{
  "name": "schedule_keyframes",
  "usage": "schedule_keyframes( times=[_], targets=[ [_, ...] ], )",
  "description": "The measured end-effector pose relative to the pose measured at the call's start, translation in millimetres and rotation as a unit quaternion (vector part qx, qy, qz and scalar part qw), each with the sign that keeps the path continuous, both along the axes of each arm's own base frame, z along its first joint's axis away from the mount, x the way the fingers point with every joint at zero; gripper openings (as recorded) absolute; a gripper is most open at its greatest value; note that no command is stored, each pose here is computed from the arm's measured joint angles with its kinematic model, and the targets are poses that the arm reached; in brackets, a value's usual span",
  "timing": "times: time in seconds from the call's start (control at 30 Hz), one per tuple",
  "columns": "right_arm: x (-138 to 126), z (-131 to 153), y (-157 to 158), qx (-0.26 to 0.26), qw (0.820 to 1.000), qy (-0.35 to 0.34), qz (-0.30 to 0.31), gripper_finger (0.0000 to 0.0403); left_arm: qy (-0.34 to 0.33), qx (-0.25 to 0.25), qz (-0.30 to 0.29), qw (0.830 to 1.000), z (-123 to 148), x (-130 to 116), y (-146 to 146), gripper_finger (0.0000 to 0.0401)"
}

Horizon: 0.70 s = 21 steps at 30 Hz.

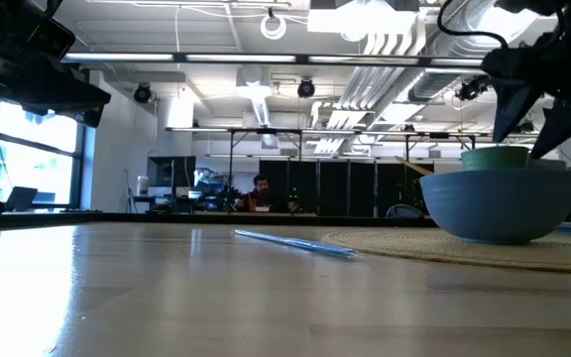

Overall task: Pick & Place Utensil
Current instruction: Put the green cup on the brown mat to the top right of the blue bowl, then put the blue straw into the green cup on the brown mat

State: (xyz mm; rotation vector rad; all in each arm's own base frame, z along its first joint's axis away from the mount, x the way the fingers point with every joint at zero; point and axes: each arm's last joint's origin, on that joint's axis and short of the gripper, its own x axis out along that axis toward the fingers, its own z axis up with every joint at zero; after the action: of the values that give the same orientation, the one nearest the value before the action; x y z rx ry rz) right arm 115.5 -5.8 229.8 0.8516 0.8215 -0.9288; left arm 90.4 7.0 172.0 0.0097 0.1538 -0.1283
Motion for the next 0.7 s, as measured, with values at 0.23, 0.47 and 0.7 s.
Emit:
schedule_keyframes(
  times=[0.23,0.47,0.7],
  targets=[
    [22.0,27.2,15.4,0.018,0.998,-0.001,0.057,0.0343,0.000,0.000,0.000,1.000,0.0,0.0,0.0,0.0010],
    [62.4,57.2,43.9,-0.026,0.995,-0.011,0.099,0.0324,0.000,0.000,0.000,1.000,0.0,0.0,0.0,0.0010],
    [118.4,73.7,75.4,-0.089,0.983,-0.010,0.159,0.0320,0.000,0.000,0.000,1.000,0.0,0.0,0.0,0.0010]
  ],
)
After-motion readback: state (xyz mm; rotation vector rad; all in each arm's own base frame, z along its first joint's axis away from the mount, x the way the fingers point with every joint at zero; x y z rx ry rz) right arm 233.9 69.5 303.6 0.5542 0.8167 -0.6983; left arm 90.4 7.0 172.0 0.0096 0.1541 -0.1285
